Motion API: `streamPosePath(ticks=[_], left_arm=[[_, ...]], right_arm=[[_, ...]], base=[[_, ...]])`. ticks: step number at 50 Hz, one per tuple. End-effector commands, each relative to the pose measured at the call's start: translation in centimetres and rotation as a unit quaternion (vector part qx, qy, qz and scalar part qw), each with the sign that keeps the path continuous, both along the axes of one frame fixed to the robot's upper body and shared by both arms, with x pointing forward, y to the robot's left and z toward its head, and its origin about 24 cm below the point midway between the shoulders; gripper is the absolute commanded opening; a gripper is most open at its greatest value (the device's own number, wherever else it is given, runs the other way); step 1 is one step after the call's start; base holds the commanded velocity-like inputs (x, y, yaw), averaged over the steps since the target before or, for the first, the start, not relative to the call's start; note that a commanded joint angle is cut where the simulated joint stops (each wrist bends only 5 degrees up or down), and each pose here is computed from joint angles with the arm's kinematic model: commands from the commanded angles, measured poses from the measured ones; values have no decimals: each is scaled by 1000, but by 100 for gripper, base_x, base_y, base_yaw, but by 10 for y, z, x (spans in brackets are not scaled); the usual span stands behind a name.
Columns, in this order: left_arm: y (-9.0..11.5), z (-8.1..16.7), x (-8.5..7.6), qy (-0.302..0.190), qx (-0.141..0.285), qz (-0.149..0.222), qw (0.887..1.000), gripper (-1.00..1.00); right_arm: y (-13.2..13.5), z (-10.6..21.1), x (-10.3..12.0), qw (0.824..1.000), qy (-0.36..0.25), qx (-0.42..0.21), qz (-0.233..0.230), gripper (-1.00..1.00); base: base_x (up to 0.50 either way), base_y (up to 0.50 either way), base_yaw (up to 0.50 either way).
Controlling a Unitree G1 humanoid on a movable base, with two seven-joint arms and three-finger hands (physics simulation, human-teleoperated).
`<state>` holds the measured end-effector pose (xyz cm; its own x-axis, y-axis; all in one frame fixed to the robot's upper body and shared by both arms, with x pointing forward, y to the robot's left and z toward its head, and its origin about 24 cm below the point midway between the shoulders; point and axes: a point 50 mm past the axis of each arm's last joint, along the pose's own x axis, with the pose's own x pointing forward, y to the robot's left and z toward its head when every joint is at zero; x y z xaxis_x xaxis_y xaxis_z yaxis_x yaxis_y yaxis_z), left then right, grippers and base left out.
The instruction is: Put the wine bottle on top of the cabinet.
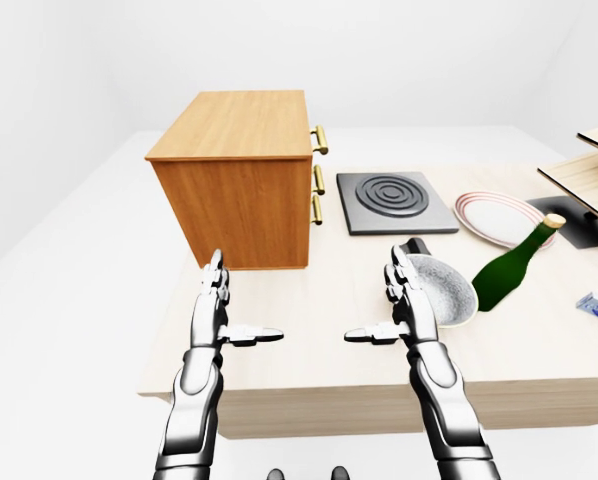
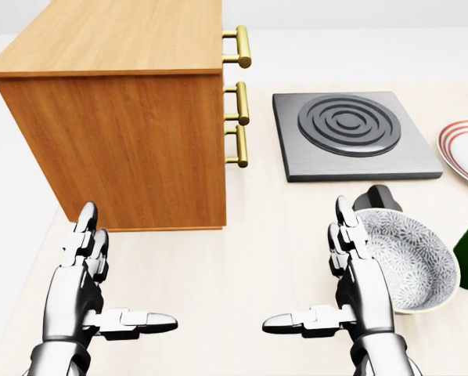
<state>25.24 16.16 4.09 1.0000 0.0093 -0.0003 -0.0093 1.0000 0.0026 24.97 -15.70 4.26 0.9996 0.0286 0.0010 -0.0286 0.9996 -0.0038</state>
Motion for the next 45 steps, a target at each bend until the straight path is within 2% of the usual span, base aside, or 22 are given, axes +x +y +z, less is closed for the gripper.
streamPosePath(ticks=[1, 14, 22, 26, 35, 38, 45], left_arm=[[-1, 1, 1, -2, -1, -1, 1000, 100], [-1, 2, 0, -4, -5, -1, 1000, 100], [2, 6, -3, -19, -11, 5, 1000, 100], [11, 10, -6, -31, -27, 25, 999, 100], [16, 15, -9, -45, -18, 40, 998, 100], [28, 22, -12, -52, -18, 70, 996, 100], [47, 49, -23, -80, -7, 103, 991, 100]], right_arm=[[0, 2, -1, 1000, -8, -2, 5, 100], [-1, 1, 2, 1000, -4, 3, -2, 100], [-1, 0, 2, 1000, 1, 7, -2, 100], [-1, 0, 2, 1000, 1, 7, -2, 100], [-1, -1, 2, 1000, 2, 7, -4, 100], [-1, -1, 1, 1000, 3, 6, -5, 100], [-3, -1, 1, 1000, 8, 9, -12, 100]], base=[[50, -13, 0], [50, -12, 0], [3, 0, 0], [0, 0, 0], [0, 0, 0], [0, 0, 0], [0, 0, 0]])
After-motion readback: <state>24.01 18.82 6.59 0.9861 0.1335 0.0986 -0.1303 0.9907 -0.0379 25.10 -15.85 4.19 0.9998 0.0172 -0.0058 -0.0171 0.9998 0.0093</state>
